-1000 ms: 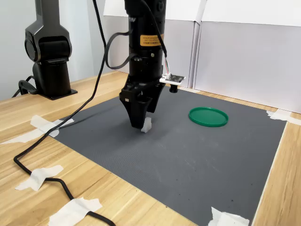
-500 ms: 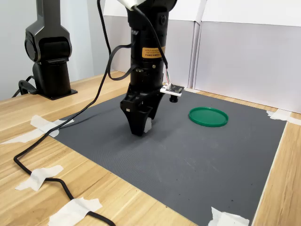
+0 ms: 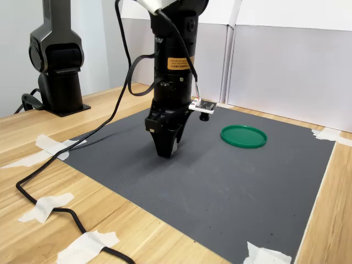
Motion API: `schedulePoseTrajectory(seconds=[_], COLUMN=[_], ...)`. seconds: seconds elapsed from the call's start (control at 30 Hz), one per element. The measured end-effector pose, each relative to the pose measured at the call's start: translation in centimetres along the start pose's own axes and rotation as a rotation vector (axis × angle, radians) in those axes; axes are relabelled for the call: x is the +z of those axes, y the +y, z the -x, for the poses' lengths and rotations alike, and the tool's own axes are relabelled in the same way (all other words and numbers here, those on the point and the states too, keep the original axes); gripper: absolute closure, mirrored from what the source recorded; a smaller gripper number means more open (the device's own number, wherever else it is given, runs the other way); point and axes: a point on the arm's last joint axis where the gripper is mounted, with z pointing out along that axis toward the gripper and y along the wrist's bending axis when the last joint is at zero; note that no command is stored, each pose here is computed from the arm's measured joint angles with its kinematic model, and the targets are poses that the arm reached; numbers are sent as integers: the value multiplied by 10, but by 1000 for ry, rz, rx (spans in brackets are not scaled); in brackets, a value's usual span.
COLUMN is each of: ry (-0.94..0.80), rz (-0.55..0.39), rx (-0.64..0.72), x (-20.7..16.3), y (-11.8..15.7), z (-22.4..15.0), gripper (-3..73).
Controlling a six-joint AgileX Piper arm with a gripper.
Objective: Grasp a white terminal and put it on the green lid.
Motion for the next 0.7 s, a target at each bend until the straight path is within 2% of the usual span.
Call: schedulePoseTrajectory(seconds=[0.07, 0.13, 0.33, 0.53, 0.7], ry=[3, 2, -18, -102, -118], rz=[1, 3, 0, 6, 20], rx=[-2, -2, -32, -152, -233], x=[1, 1, -7, -35, -31], y=[1, 1, 9, 49, 79], z=[0, 0, 9, 45, 69], gripper=[350, 378, 378, 378, 378])
